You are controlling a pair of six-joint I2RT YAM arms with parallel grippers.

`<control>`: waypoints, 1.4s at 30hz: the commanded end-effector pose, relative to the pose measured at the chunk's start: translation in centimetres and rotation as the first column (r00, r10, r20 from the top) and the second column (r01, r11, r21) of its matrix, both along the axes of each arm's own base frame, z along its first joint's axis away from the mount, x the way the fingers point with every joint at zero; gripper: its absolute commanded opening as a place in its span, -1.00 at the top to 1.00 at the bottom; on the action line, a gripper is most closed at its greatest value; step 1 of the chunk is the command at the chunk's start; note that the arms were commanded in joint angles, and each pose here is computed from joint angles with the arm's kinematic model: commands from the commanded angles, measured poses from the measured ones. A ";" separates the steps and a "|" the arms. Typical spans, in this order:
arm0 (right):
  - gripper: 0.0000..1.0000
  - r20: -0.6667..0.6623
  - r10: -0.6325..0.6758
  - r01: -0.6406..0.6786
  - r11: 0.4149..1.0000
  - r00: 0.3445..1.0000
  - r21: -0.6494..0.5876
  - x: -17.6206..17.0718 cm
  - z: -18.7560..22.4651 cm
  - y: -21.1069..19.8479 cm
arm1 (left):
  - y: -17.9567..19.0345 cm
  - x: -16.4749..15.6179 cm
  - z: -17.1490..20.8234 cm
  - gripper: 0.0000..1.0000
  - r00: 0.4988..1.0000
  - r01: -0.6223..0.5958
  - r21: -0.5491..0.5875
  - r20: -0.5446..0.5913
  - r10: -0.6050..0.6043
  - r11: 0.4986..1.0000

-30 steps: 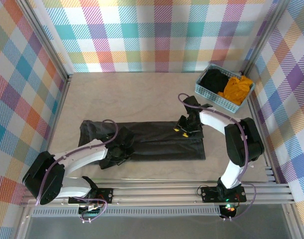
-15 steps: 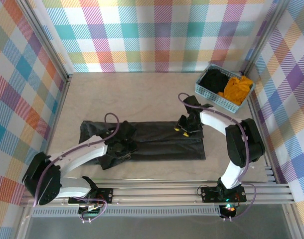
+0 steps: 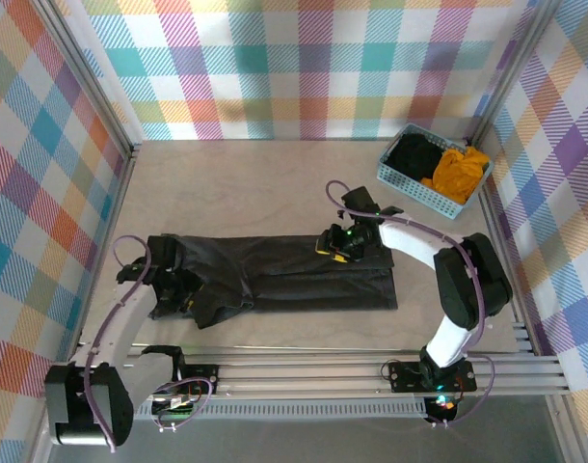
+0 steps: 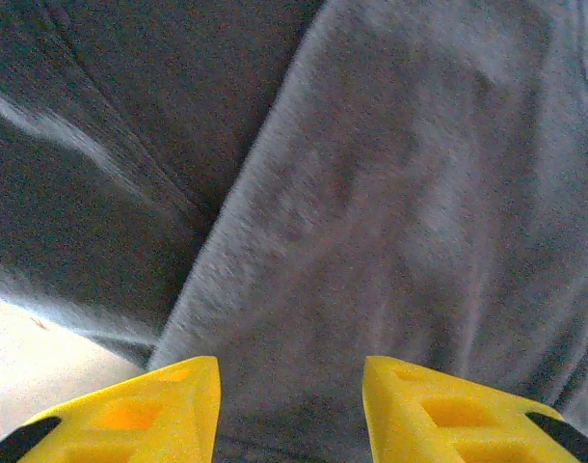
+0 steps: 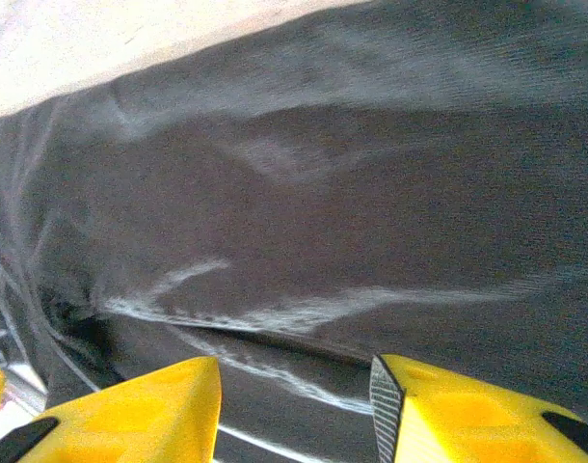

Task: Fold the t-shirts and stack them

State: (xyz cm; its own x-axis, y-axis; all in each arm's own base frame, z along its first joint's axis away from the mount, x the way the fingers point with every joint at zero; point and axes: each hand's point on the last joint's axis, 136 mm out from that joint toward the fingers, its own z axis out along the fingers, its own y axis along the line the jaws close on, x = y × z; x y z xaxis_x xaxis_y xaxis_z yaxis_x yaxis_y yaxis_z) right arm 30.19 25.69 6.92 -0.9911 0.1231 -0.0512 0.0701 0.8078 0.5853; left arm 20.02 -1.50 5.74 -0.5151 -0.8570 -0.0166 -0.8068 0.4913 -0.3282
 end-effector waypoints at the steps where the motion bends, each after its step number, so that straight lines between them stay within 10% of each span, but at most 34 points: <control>1: 0.05 0.009 0.046 -0.047 0.997 0.999 0.057 0.1 0.6 1.1 | 0.1 0.3 -0.9 0.11 0.998 0.056 -0.040 0.002 -0.055 0.998; 20: 0.02 0.011 0.041 -0.041 0.998 0.999 0.042 0.1 1.2 0.9 | 3.6 2.6 -2.7 0.09 0.995 0.096 0.092 -0.021 -0.094 0.991; 32: 0.03 0.003 0.025 -0.025 0.999 1.000 0.020 0.0 1.1 0.4 | 3.3 4.0 0.2 0.98 0.994 0.081 0.084 0.071 -0.087 0.993; 42: 0.03 -0.009 0.007 -0.007 1.000 1.000 -0.023 0.1 0.9 -0.2 | 5.6 4.6 3.1 1.00 0.999 -0.017 0.179 0.045 0.009 0.984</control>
